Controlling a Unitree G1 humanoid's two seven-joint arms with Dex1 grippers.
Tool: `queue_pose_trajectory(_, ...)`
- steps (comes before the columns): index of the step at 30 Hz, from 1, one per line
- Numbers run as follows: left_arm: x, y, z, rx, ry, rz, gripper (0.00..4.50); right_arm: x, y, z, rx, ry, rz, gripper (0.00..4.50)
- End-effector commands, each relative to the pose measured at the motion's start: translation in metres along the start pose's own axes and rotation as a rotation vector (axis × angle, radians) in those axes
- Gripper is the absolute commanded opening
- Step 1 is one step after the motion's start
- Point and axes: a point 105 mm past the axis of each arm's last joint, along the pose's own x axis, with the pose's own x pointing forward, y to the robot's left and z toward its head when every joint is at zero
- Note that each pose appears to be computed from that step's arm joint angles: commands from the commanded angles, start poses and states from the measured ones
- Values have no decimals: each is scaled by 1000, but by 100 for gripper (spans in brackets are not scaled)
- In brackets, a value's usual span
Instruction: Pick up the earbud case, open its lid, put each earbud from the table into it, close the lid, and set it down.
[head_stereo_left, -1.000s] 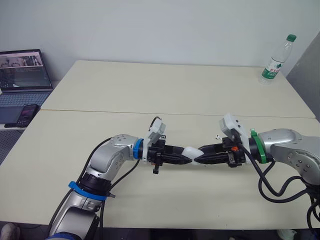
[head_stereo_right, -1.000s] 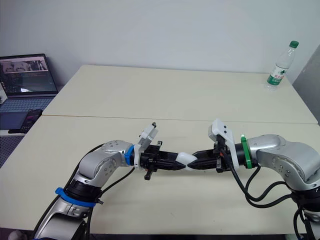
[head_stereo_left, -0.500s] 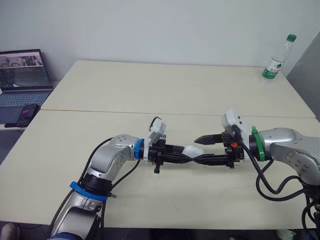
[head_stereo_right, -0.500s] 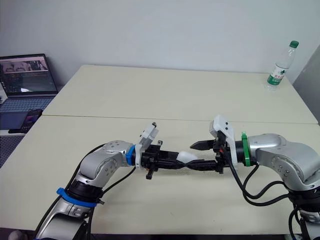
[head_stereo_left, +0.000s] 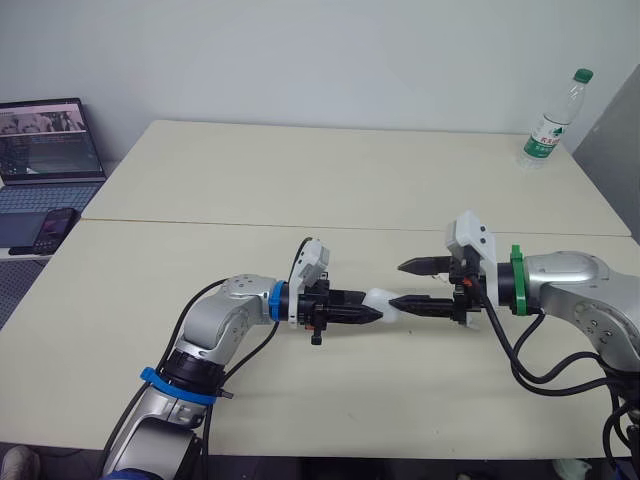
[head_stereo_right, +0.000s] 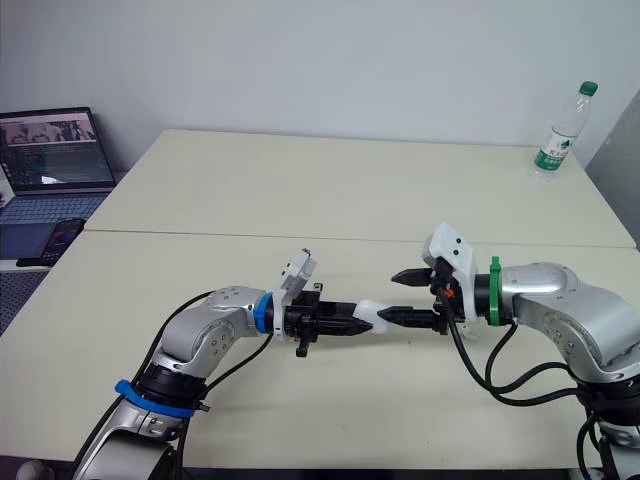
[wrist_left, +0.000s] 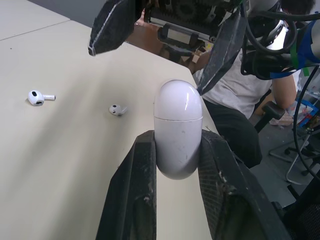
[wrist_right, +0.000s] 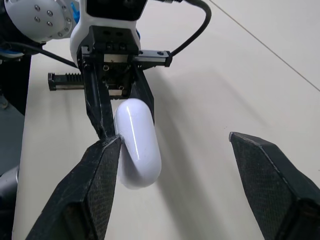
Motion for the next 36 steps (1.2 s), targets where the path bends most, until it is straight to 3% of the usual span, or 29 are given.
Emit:
queue_pose_trajectory(1, -2, -2, 12, 46, -36, -2, 77, -2, 6, 4, -33, 7, 16, 356)
queue_pose_trajectory(14, -3, 0, 11, 53, -31, 12, 77, -5, -14, 4, -37, 20, -89, 356)
queue_pose_trajectory(24, -5, 0, 9, 51, -29, 18, 77, -18, -44, 31, -17, -116, -248, 356)
queue_pose_trajectory(29, -9, 3, 9, 55, -49, 61, 77, -32, -45, 44, 21, -174, -246, 356)
queue_pose_trajectory(32, -13, 6, 10, 65, -67, 114, 77, -40, -46, 26, 63, -72, -259, 356)
queue_pose_trajectory(36, -19, 6, 16, 65, -127, 178, 77, -54, -39, -27, 121, 242, -267, 356)
